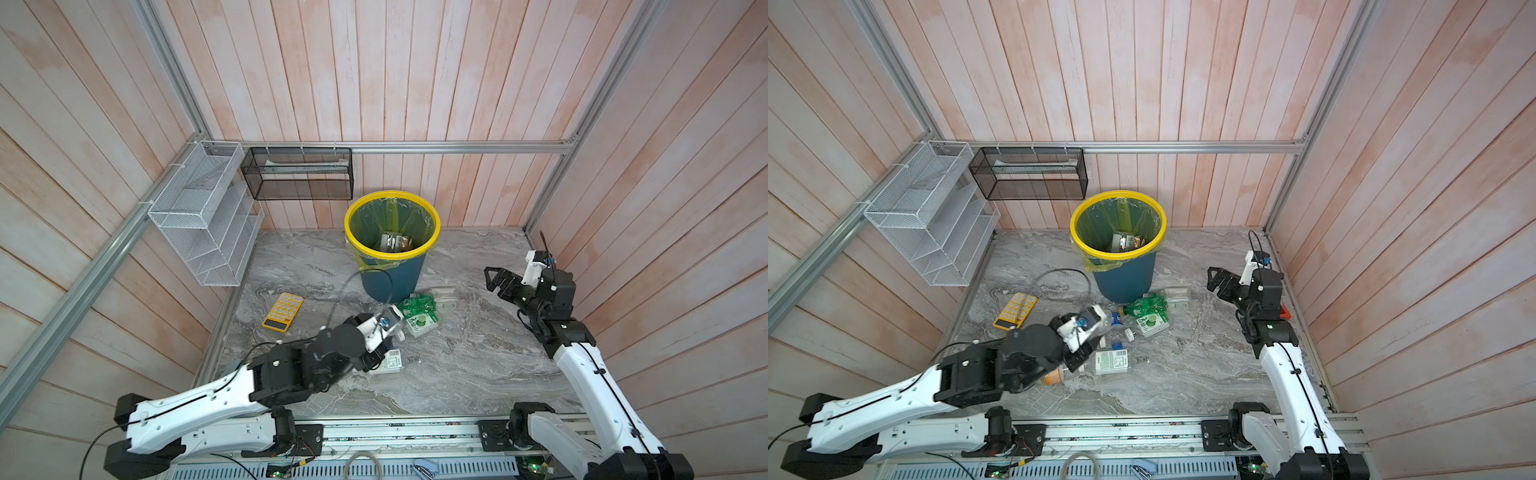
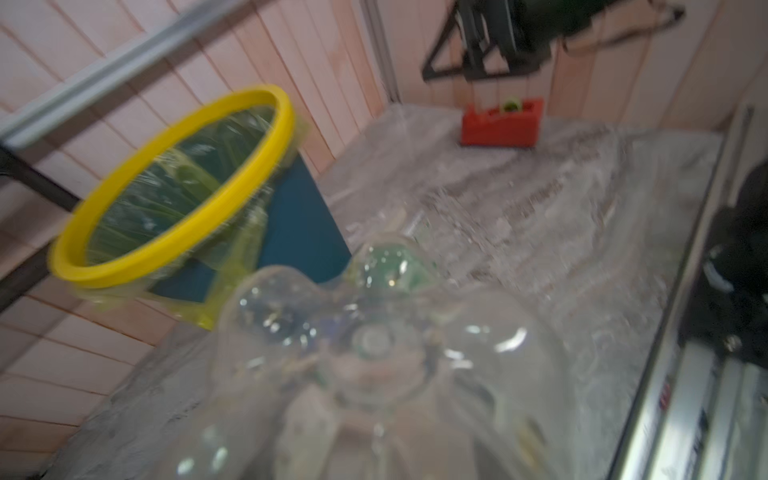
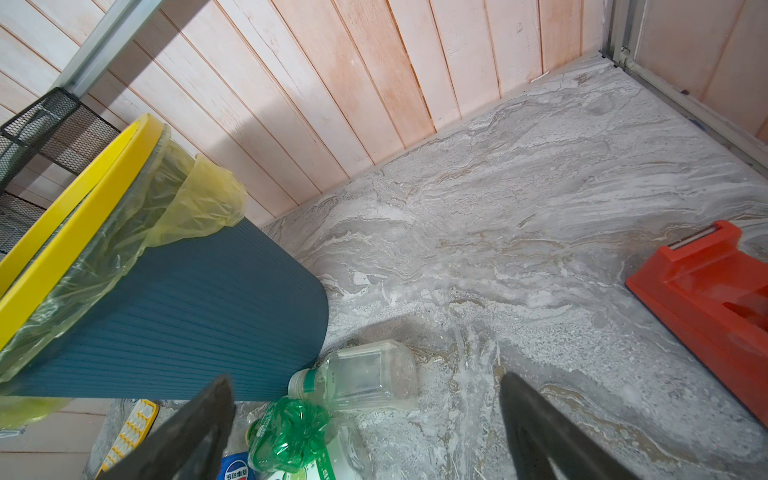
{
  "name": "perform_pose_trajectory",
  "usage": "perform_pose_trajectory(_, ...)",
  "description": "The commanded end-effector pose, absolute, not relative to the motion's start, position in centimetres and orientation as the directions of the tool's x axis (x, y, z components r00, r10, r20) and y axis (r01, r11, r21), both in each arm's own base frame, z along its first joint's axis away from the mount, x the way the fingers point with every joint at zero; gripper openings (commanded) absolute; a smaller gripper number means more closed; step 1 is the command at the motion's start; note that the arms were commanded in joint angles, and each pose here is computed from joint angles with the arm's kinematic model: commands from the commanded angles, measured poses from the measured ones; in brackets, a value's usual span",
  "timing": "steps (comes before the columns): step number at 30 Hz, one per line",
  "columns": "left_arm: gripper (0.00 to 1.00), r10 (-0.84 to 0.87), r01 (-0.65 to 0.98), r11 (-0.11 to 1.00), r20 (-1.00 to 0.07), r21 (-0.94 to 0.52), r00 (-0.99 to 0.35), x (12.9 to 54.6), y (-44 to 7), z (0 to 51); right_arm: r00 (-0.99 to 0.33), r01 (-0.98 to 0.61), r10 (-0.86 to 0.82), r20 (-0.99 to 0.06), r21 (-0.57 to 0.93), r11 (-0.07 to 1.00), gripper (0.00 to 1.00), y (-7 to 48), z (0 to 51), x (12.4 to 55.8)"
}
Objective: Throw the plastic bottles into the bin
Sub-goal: 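Lift the orange-labeled bottle over the bin and release it with the left gripper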
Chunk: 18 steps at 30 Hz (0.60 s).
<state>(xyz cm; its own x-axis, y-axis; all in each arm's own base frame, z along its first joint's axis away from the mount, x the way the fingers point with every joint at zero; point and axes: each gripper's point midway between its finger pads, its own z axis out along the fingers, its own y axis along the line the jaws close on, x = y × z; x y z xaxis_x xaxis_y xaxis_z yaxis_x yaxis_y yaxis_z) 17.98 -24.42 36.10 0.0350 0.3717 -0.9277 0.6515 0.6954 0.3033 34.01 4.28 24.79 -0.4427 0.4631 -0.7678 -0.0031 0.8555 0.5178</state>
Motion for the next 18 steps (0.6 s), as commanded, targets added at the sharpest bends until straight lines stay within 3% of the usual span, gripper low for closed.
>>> perform_pose_trajectory(1, 0.49, 0.065, 0.469, 0.862, -0.96, 0.191, 0.272, 19.2, -20.1, 46.4, -0.418, -0.009, 0.474, -0.775, 0.525, 0.851, 0.99, 4.1, 25.4, 33.6)
perform_pose_trajectory(5, 0.53, 0.017, 0.404, 0.897, -0.929, 0.178, 0.37, 21.1, -19.4, 50.4, -0.415, -0.053, 0.458, -0.786, 0.523, 0.851, 0.99, 4.6, 26.1, 33.0)
perform_pose_trajectory(9, 0.52, 0.004, 0.443, 0.885, -0.955, 0.141, 0.297, 26.6, -21.5, 51.0, -0.411, -0.069, 0.461, -0.786, 0.532, 0.844, 0.99, 4.9, 26.3, 32.6)
perform_pose_trajectory(15, 0.59, -0.044, 0.54, 0.84, -0.998, -0.055, -0.035, 38.3, -25.3, 47.2, -0.44, -0.11, 0.435, -0.785, 0.529, 0.842, 0.99, 5.6, 26.4, 32.1)
perform_pose_trajectory(18, 0.7, -0.026, 0.54, 0.832, -0.981, -0.128, -0.193, 42.2, -26.4, 45.7, -0.446, -0.094, 0.392, -0.805, 0.477, 0.874, 0.99, 5.1, 26.6, 31.6)
